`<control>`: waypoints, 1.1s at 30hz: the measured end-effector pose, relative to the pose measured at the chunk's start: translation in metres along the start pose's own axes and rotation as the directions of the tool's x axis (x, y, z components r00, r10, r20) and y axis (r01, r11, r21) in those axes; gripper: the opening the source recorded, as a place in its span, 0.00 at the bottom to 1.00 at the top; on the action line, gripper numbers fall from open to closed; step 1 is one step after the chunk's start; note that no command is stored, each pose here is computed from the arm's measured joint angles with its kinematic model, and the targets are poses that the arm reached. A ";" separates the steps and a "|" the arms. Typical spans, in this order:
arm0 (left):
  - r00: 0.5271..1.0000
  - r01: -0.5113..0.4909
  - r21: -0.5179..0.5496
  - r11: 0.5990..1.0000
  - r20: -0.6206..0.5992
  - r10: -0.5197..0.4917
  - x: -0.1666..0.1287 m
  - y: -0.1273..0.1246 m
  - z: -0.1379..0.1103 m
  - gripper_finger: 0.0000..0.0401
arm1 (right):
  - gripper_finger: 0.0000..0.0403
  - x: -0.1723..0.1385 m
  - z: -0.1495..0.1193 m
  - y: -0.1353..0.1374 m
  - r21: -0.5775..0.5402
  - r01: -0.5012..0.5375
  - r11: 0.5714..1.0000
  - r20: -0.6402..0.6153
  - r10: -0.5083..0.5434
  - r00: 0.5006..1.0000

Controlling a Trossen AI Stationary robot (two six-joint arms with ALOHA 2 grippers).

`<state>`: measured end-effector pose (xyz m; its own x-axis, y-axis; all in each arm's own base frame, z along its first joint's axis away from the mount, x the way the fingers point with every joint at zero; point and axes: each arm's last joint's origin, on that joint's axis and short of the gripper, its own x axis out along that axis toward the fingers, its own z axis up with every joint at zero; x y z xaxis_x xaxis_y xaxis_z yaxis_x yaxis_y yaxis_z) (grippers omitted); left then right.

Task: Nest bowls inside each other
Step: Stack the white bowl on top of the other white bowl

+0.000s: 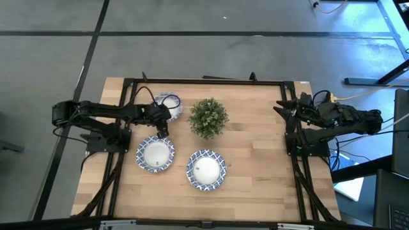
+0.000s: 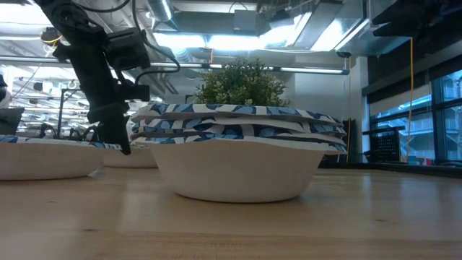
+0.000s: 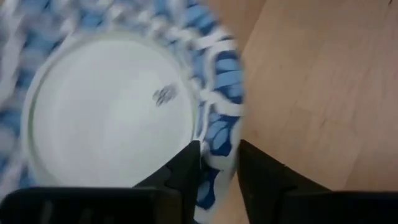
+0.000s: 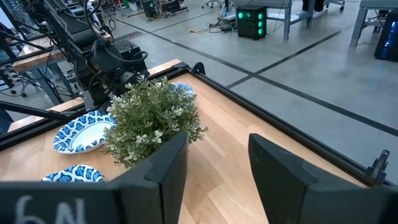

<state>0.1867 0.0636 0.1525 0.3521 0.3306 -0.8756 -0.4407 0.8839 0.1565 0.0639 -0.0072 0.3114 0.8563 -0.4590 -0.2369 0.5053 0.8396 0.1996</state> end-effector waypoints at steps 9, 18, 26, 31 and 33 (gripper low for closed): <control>1.000 -0.004 0.001 1.000 0.001 0.004 0.000 0.000 0.000 0.11 | 0.42 0.000 0.000 0.000 0.000 0.000 1.000 0.000 0.000 1.000; 1.000 -0.007 -0.001 1.000 0.005 0.007 -0.001 0.000 0.000 0.04 | 0.42 0.000 0.000 0.000 0.000 0.000 1.000 -0.001 0.000 1.000; 0.998 0.051 0.004 0.999 0.033 -0.051 -0.012 0.000 0.018 0.01 | 0.42 0.000 0.000 0.000 -0.001 0.001 1.000 -0.001 -0.001 1.000; 0.999 0.048 0.058 0.997 -0.018 -0.047 -0.031 0.003 0.032 0.01 | 0.42 0.000 -0.001 0.000 -0.004 0.002 1.000 -0.005 -0.002 1.000; 0.997 0.048 0.067 0.997 -0.061 -0.044 -0.039 0.004 0.036 0.00 | 0.42 0.000 -0.001 -0.001 -0.010 0.005 1.000 -0.012 -0.005 1.000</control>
<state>0.2005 0.0661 0.2040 0.3205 0.2706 -0.9078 -0.3667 0.9191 0.1445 0.0634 -0.0073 0.3099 0.8523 -0.4596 -0.2498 0.5085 0.8401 0.1890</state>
